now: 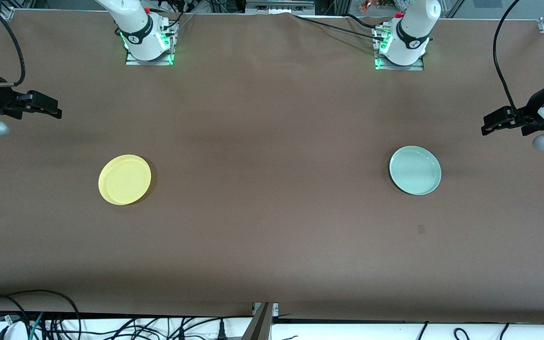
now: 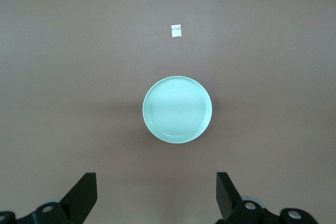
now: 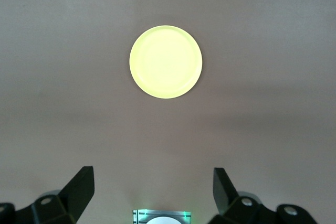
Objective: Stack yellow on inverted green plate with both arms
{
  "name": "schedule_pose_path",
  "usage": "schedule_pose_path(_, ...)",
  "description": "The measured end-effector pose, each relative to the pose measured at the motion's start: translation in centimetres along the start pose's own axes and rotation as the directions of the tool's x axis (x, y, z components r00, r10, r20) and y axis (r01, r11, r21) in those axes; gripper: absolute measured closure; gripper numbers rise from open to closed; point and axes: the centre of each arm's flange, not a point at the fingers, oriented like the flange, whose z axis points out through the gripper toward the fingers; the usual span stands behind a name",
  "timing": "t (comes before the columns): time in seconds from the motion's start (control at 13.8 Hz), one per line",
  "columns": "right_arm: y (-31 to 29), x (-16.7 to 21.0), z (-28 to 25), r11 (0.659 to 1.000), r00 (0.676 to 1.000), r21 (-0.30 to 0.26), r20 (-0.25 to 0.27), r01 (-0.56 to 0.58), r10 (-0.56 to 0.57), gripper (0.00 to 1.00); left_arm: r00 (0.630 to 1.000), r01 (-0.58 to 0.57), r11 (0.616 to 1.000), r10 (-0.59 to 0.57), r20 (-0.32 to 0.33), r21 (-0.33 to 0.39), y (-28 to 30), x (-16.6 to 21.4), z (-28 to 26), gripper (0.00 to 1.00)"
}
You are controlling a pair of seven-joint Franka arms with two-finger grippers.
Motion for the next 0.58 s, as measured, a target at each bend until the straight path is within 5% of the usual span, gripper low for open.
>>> schedule_pose_path(0.58,0.0,0.0,0.0,1.0,1.0,0.0,-0.002,0.001,-0.001,0.0,1.0,-0.029,1.0,0.029,-0.011,0.0,1.5,0.0,-0.5,0.0)
